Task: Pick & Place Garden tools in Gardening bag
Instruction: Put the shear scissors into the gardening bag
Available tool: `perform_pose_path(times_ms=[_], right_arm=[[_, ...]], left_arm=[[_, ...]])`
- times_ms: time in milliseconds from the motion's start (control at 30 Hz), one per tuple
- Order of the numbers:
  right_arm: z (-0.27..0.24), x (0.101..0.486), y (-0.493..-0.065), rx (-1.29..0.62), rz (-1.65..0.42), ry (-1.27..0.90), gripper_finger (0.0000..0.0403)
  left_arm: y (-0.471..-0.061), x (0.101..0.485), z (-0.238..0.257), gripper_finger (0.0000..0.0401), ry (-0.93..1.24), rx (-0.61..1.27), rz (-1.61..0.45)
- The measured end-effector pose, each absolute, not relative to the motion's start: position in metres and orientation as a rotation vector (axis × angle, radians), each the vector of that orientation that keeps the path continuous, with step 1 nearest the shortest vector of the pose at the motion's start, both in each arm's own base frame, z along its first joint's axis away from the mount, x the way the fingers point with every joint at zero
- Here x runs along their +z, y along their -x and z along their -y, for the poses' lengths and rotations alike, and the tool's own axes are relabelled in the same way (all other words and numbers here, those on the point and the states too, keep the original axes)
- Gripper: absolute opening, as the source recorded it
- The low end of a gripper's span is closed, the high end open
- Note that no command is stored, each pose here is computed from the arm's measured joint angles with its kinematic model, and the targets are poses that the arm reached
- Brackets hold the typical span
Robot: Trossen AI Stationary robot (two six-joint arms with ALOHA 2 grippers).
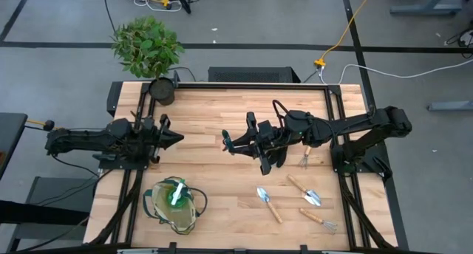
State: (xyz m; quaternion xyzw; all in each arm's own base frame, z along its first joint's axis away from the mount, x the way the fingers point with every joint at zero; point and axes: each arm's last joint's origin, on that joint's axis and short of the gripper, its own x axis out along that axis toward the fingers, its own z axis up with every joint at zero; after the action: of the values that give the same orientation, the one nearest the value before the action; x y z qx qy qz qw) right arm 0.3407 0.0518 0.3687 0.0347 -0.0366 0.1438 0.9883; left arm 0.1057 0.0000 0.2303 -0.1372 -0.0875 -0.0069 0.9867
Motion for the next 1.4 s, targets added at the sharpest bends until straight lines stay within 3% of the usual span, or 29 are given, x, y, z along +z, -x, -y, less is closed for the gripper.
perform_pose_path(times_ms=[567,1033,1167,1400], right_arm=[[-0.052,0.37,-0.34,0.293,0.079,-0.094,0.0045],[-0.052,0.37,-0.34,0.294,0.075,-0.116,0.0045],[-0.052,0.37,-0.34,0.294,0.075,-0.122,0.0045],[-0.052,0.369,-0.34,0.293,0.073,-0.121,0.0045]], left_arm=[[-0.144,0.31,0.001,0.0014,0.165,-0.022,0.158],[-0.186,0.339,0.001,0.0018,0.177,-0.012,0.109],[-0.197,0.348,0.001,0.0048,0.194,-0.012,0.107],[-0.214,0.361,0.001,0.0144,0.199,-0.012,0.107]])
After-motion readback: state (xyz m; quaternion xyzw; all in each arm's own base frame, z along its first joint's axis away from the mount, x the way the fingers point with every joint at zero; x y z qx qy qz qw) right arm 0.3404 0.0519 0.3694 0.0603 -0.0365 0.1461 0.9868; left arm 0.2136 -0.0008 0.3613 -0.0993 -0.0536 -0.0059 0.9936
